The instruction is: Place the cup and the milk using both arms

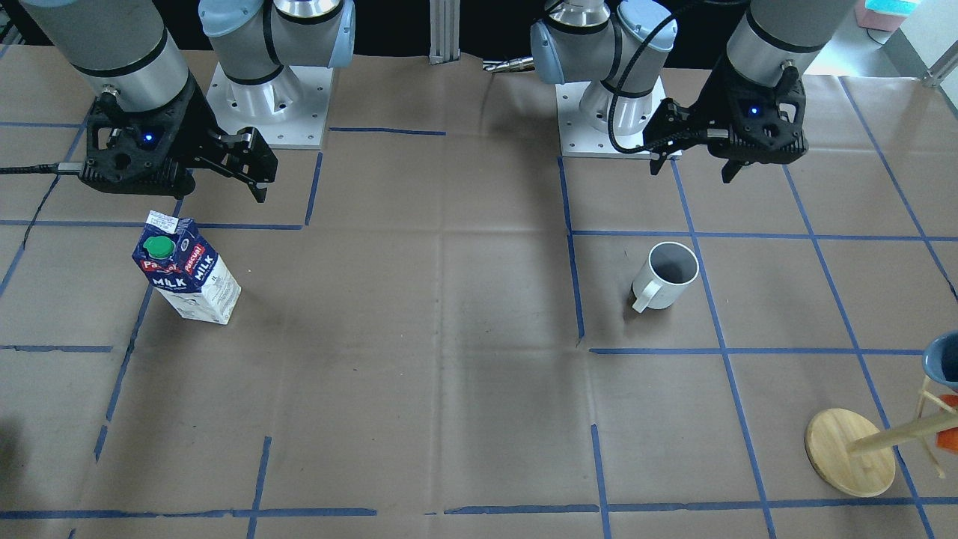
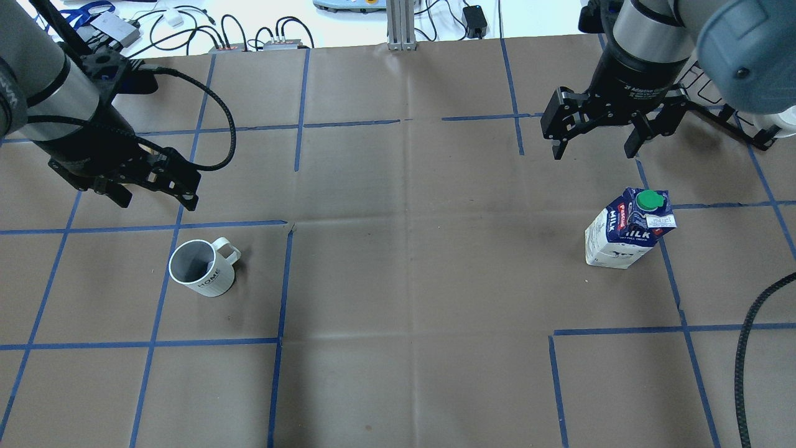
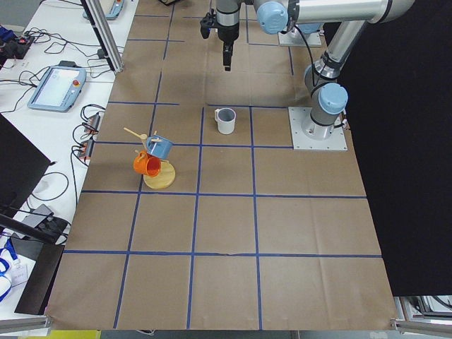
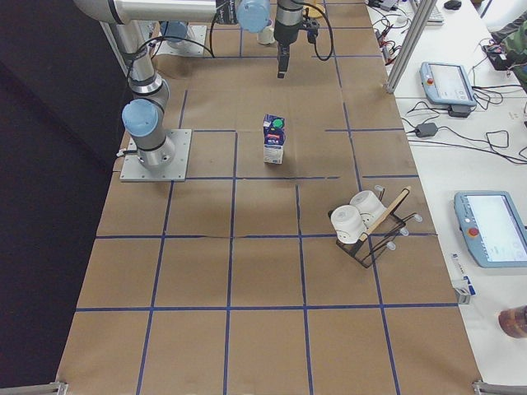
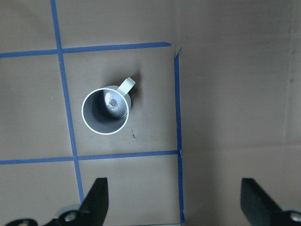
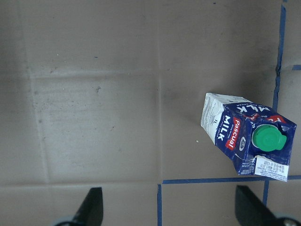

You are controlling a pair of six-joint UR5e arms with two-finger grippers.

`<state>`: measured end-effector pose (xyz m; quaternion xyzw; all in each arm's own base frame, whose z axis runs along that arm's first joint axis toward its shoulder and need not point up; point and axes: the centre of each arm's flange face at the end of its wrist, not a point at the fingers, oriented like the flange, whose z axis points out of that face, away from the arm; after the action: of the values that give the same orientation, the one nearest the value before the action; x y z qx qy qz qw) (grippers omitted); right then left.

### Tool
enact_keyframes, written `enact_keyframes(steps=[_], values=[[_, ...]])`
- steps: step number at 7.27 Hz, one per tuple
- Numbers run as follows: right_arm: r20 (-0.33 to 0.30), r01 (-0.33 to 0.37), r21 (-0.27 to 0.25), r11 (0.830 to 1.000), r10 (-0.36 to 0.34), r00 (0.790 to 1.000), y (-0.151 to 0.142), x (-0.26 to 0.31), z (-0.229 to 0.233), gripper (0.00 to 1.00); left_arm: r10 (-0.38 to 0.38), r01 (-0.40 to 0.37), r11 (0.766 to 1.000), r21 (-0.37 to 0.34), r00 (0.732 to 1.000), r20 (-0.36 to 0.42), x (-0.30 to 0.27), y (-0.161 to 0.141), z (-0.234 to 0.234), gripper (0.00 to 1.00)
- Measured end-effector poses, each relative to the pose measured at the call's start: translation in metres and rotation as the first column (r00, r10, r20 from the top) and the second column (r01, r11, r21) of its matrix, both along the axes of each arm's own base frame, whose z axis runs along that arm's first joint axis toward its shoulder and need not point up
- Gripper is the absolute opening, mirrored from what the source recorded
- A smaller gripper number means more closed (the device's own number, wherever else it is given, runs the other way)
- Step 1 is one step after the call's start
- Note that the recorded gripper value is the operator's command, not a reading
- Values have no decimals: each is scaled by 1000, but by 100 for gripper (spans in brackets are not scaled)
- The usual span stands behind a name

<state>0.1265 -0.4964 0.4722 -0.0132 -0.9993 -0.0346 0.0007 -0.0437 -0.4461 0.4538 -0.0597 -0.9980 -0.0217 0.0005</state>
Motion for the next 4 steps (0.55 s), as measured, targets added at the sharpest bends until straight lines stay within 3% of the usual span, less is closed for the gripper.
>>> enact_keyframes(steps=[4], values=[[0,1,2,1000,-1,1000,-1,-1,-1,100,15,-15,1000,-9,1000,12,80,1,-130,100]])
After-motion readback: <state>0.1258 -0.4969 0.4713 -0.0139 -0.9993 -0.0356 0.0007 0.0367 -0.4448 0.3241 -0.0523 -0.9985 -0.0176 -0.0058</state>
